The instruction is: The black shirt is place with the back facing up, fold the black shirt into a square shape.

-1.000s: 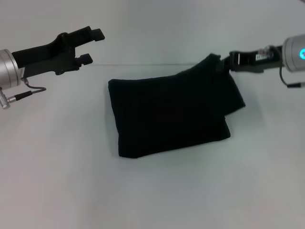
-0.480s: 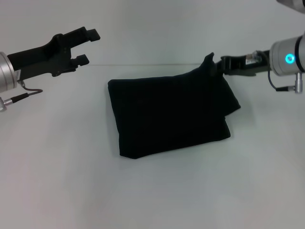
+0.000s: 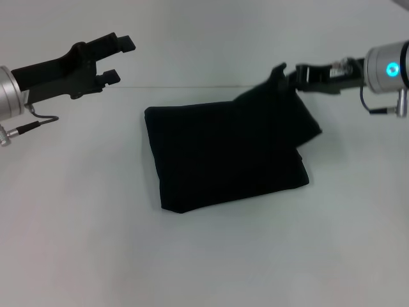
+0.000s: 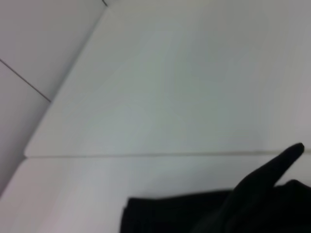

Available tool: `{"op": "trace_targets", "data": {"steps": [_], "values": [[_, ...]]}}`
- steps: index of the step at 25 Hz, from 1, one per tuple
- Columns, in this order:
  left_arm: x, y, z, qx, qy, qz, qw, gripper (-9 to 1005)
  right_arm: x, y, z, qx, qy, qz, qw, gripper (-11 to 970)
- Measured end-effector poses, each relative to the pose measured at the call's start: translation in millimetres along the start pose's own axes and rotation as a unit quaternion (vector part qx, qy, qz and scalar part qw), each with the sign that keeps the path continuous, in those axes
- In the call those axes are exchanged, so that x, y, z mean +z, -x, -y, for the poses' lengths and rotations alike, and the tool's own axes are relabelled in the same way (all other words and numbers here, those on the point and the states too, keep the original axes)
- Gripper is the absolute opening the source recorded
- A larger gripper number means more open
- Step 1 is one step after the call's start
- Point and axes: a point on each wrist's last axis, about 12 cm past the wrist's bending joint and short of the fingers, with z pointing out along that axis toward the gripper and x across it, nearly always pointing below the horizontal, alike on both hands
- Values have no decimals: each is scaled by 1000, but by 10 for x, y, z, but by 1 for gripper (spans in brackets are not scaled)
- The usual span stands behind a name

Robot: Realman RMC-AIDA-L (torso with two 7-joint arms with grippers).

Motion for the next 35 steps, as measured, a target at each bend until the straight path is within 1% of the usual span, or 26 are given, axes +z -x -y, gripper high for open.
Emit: {"op": "trace_targets", "data": {"steps": [2,4,7,11,15,20,23,27,31,33,35], "values": [[2,1,2,0,0,0,1000,949,-26,77,-57,-9,9,12,1000,130],[0,2,0,0,0,0,1000,949,-29,92,-65,-23,9,15,1000,134],[-21,-3,-15,-3,-1,5,1000,949,13,8,32,-32,-9,9,999,139],[-39,5,-33,-4,3,10,1000,950,75,-165,200,-2,-28,-9,1000,147],[-39,26,-27,-2,4,13,1000,950,97,-248,235,12,-28,-23,999,155],[1,27,-8,-1,1,9,1000,949,69,-269,311,21,-39,-21,999,165],[5,15,-18,-1,1,9,1000,950,73,-319,392,21,-59,-27,998,171],[8,5,-27,-4,1,8,1000,950,110,-400,484,14,-100,-48,994,178],[8,9,-23,-4,0,9,1000,949,108,-398,523,13,-133,-60,989,186],[8,13,-19,-4,-2,10,1000,949,46,-328,537,18,-136,-54,989,190],[7,16,-16,-4,-3,10,1000,950,-70,-223,552,28,-126,-39,991,270]]}}
